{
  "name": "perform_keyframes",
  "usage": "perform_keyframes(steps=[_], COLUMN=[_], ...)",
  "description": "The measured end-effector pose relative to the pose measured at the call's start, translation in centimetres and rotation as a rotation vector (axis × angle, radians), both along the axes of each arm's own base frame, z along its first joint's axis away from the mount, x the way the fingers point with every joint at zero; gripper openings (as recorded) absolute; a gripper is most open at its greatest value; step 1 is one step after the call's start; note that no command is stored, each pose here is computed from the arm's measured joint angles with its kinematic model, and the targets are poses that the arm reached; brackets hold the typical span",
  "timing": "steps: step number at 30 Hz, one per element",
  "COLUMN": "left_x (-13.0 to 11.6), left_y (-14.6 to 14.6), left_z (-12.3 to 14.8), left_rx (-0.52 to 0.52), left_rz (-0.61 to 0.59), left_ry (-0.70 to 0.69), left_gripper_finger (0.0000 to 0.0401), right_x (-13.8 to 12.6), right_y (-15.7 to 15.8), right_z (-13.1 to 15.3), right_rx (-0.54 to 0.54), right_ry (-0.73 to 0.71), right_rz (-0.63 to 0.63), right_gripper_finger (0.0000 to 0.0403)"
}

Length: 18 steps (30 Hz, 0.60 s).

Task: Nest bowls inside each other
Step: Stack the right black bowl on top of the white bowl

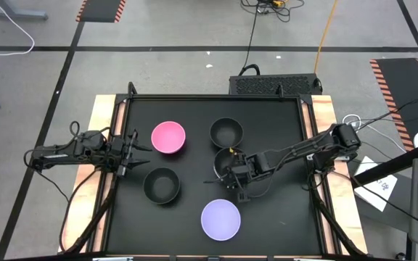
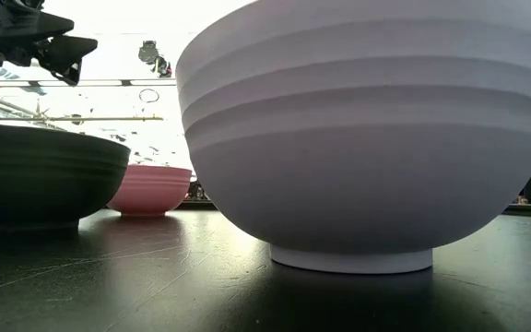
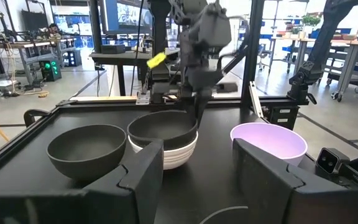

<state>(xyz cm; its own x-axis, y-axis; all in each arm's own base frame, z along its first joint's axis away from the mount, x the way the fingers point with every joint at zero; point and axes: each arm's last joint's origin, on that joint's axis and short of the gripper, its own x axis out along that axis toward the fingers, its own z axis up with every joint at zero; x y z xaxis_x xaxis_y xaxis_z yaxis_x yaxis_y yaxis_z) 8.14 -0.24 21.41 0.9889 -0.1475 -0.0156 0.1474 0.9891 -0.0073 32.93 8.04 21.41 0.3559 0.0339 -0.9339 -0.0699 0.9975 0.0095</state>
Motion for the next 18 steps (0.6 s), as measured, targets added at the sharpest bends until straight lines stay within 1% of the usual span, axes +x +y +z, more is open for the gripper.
perform_keyframes(steps=[5, 8, 14, 18], left_x=[0.0, 0.0, 0.0, 0.0], left_y=[0.0, 0.0, 0.0, 0.0], left_z=[0.0, 0.0, 0.0, 0.0], left_rx=[0.000, 0.000, 0.000, 0.000], left_rz=[0.000, 0.000, 0.000, 0.000], left_ry=[0.000, 0.000, 0.001, 0.001], left_gripper_finger=[0.0196, 0.0196, 0.0196, 0.0196], right_x=[0.8, 0.9, 0.5, -0.2], right_y=[0.2, 0.2, 0.0, 0.0], right_z=[-1.7, -2.0, -1.0, -0.1], right_rx=[-0.029, -0.034, -0.026, 0.019], right_ry=[0.032, 0.044, 0.011, 0.018], right_rz=[-0.008, -0.010, -0.013, -0.017], right_gripper_finger=[0.0000, 0.0000, 0.0000, 0.0000])
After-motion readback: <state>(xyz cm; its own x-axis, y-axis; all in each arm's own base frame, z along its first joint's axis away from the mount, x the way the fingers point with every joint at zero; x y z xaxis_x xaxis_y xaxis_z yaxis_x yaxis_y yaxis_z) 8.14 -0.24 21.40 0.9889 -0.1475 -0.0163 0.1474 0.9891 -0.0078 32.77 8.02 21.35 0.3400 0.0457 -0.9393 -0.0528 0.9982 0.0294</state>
